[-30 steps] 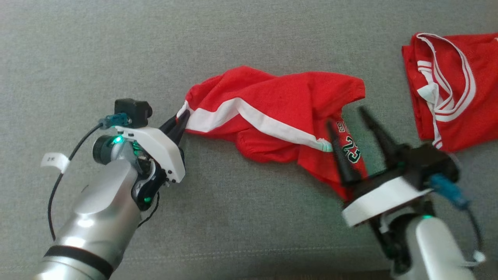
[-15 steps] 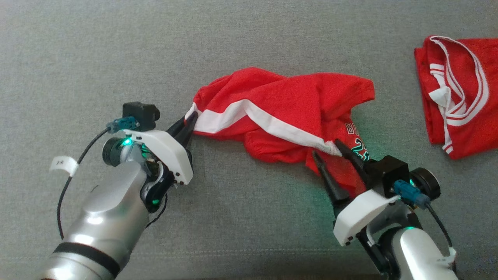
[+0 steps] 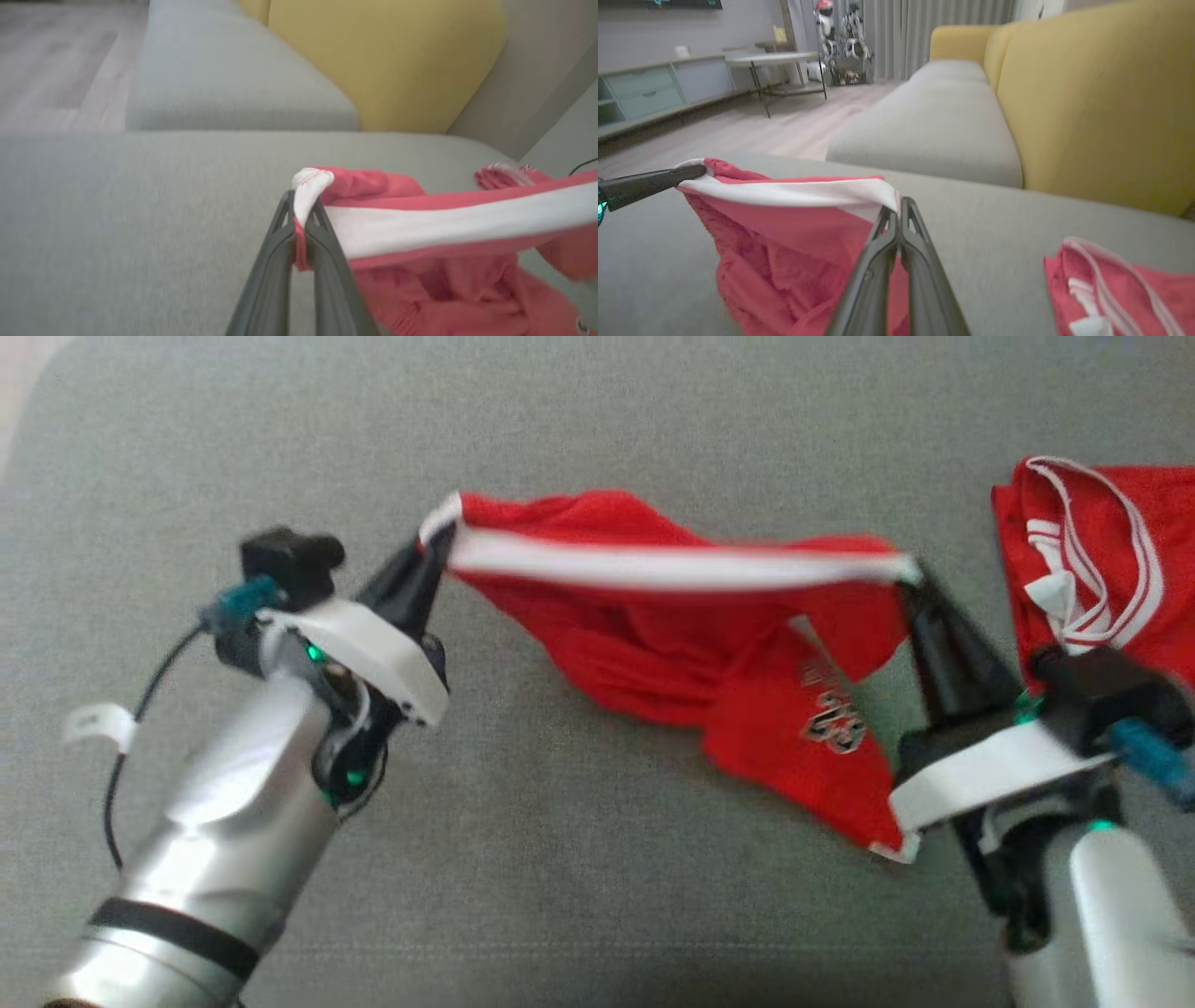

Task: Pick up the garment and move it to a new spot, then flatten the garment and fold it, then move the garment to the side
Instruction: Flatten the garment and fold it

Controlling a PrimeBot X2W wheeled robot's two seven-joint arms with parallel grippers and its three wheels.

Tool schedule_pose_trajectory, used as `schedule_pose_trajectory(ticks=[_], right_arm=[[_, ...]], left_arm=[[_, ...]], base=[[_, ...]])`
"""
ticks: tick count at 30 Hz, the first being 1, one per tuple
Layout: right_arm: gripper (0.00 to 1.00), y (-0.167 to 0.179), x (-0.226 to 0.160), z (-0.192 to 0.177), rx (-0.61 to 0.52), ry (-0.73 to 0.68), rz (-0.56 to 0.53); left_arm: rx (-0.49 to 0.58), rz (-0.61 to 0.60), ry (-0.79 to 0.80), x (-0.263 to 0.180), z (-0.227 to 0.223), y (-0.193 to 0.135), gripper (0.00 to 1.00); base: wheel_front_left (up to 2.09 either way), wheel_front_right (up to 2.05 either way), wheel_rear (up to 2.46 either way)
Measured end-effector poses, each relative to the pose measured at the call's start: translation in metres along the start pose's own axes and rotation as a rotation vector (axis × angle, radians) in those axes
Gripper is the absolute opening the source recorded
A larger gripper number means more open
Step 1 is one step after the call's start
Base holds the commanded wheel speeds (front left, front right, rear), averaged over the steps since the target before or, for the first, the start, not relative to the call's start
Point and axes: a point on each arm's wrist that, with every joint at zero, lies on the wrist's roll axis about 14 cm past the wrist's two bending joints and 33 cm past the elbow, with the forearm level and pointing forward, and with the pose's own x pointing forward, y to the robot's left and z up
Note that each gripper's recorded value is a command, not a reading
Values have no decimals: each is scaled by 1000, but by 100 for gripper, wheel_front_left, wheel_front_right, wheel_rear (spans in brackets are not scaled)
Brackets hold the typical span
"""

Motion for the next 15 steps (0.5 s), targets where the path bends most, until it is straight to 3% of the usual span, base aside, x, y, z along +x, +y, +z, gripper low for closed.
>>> schedule_pose_trajectory(ticks=[8,15], right_arm=[[0,-13,-8,112,-58,-327,-40],[0,-12,-28,186,-107,-535,-47]], left_arm=[[176,0,-363,-25,130,-18,0],[233,-7,-483,-64,197,-39,0]], base=[[0,0,0],[0,0,0]])
